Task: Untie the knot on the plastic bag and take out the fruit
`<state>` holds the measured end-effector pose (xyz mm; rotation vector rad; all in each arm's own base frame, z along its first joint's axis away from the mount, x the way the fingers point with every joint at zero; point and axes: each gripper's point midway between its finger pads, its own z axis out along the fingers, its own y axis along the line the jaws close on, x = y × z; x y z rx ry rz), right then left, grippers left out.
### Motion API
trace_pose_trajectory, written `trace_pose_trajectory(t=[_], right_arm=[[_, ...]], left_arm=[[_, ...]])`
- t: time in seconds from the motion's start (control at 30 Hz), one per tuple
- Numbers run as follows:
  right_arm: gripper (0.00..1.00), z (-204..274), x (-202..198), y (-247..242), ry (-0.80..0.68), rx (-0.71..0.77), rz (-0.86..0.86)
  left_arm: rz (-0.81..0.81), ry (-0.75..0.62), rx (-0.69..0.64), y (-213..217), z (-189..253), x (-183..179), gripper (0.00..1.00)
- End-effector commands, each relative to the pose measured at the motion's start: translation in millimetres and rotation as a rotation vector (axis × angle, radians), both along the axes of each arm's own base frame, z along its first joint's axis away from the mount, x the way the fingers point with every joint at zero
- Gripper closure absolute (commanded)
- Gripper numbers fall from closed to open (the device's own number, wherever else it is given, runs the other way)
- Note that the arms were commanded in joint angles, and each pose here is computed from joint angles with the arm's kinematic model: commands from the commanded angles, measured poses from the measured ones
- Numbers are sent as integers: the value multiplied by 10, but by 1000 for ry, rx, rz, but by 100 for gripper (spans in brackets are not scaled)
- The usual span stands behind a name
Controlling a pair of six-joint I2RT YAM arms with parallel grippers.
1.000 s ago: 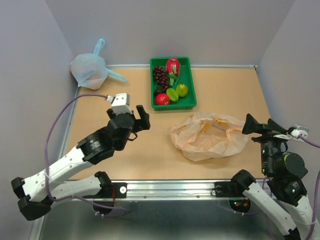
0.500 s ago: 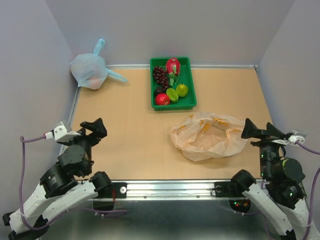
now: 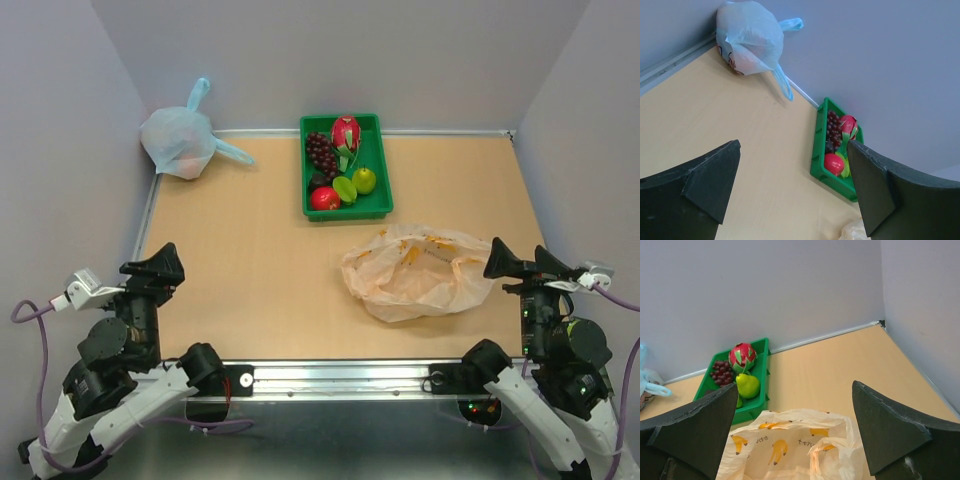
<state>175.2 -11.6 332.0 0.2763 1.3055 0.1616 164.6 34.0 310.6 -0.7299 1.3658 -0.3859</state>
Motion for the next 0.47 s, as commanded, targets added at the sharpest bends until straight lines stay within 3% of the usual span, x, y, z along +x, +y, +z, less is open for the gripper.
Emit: trace_pose_trajectory(t=[0.0, 0.43], right_arm=[[0, -8, -3, -18, -8, -13, -9], [0, 4, -8, -14, -10, -19, -5]], left_arm=[[41, 10, 16, -7, 20, 46, 1], [56, -5, 106, -114, 100, 192, 1]])
